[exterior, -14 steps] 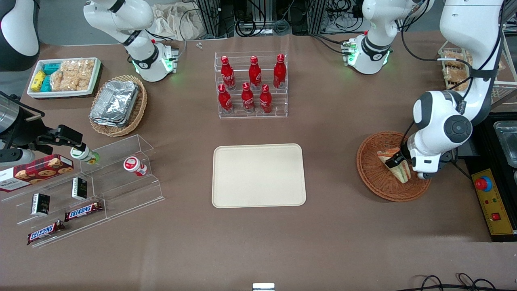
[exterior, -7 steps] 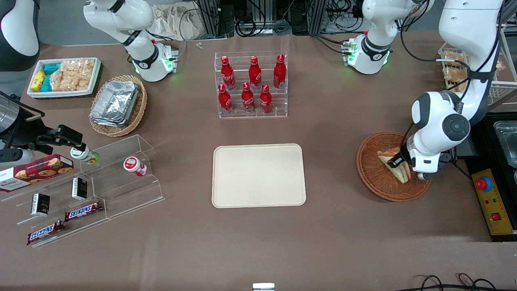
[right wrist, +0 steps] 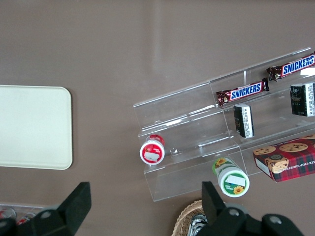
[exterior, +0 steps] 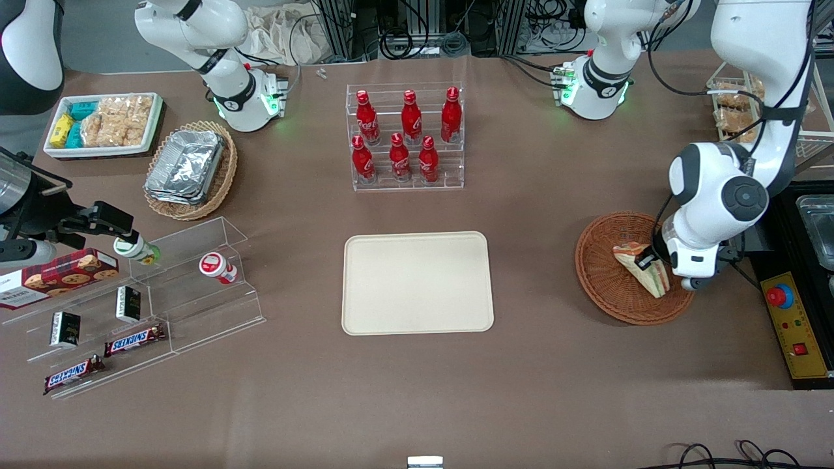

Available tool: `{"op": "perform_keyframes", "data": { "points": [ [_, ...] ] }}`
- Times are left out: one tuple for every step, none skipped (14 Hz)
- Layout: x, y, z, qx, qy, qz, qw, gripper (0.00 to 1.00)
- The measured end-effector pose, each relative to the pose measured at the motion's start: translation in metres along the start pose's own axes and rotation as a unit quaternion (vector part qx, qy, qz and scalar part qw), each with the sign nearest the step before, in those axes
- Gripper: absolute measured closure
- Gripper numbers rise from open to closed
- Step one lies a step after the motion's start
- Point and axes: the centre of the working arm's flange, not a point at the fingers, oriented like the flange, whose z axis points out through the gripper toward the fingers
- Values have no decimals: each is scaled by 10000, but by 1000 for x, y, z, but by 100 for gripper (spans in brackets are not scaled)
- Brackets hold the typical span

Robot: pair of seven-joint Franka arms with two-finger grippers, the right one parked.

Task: Place sandwich from basket to tray
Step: 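Close the left gripper on the wrapped sandwich, then lift the sandwich up out of the basket with the left gripper, then carry the sandwich over the cream tray and lower it onto it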

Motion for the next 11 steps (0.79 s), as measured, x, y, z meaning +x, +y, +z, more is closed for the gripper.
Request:
{"op": "perform_keyframes", "data": {
  "points": [
    [4,2,-17,93,-75,37,9999,85],
    [9,7,-39,187,-151,72,9997,85],
    [14,14,-67,249,-195,104,9994,86],
    [18,22,-93,279,-217,157,9993,86],
    [17,34,-120,284,-225,259,9990,86],
    [12,47,-145,281,-236,400,9985,86],
    [4,62,-168,270,-250,572,9977,86],
    [-7,79,-188,242,-260,764,9964,86],
    [-22,99,-204,197,-260,975,9947,86],
    [-39,119,-215,148,-254,1195,9924,86],
    [-57,140,-220,116,-251,1420,9895,86]
  ]
}}
